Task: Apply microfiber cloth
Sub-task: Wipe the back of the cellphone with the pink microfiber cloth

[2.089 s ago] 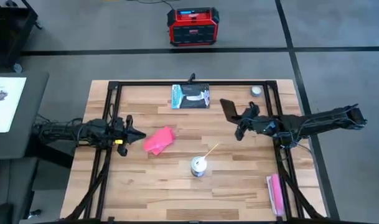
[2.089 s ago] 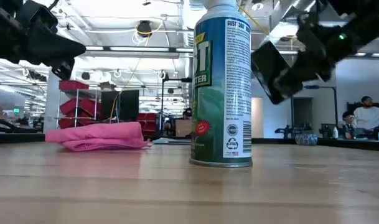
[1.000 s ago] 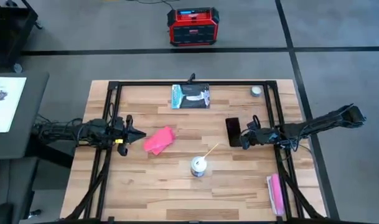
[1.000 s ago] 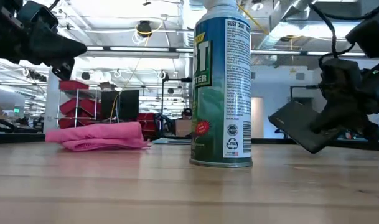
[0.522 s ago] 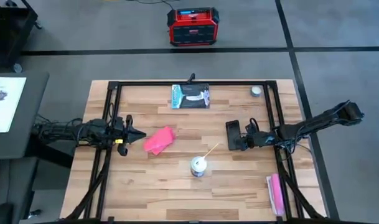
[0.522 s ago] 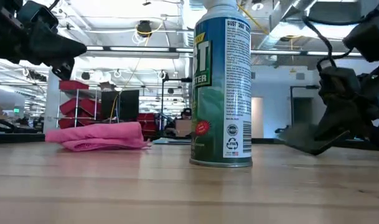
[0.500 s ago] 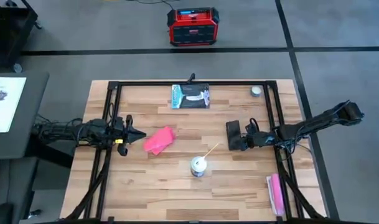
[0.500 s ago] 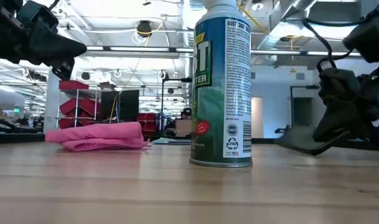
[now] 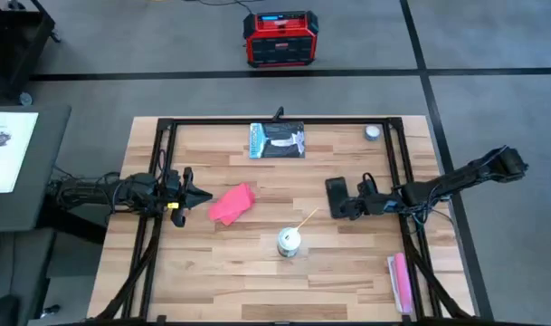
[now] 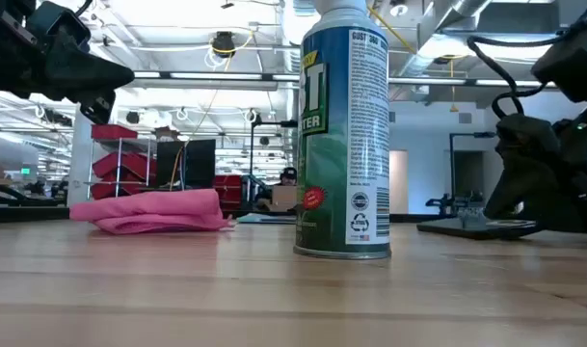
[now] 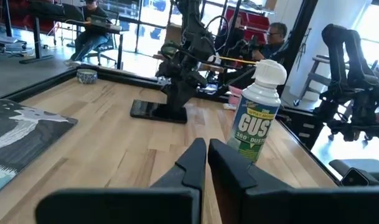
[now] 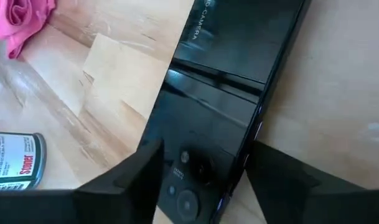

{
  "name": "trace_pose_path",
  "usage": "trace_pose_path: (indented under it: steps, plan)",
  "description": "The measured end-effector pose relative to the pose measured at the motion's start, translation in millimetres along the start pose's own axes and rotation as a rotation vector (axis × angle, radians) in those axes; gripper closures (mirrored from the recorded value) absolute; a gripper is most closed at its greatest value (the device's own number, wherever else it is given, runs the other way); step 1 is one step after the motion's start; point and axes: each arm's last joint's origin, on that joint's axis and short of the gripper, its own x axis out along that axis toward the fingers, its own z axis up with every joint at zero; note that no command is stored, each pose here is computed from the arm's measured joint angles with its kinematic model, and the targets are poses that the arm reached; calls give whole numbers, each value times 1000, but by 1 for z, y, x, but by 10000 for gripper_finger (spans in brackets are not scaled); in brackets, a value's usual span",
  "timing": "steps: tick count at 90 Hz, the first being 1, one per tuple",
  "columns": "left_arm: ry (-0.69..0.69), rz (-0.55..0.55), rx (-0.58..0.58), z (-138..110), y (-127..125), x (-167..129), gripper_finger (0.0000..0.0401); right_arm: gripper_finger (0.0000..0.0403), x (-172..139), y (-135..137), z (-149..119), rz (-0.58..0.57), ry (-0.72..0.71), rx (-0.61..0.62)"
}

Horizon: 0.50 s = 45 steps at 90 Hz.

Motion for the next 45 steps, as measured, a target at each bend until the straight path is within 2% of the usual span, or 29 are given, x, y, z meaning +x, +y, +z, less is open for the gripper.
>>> trace_pose_path:
  steps: [12, 45]
  plan:
    - [0, 0, 0, 0, 0, 0, 398, 176, 0, 2, 0, 26, 4, -36]
    - [1, 1, 0, 1, 0, 0, 398, 197, 0, 3, 0, 47, 33, -42]
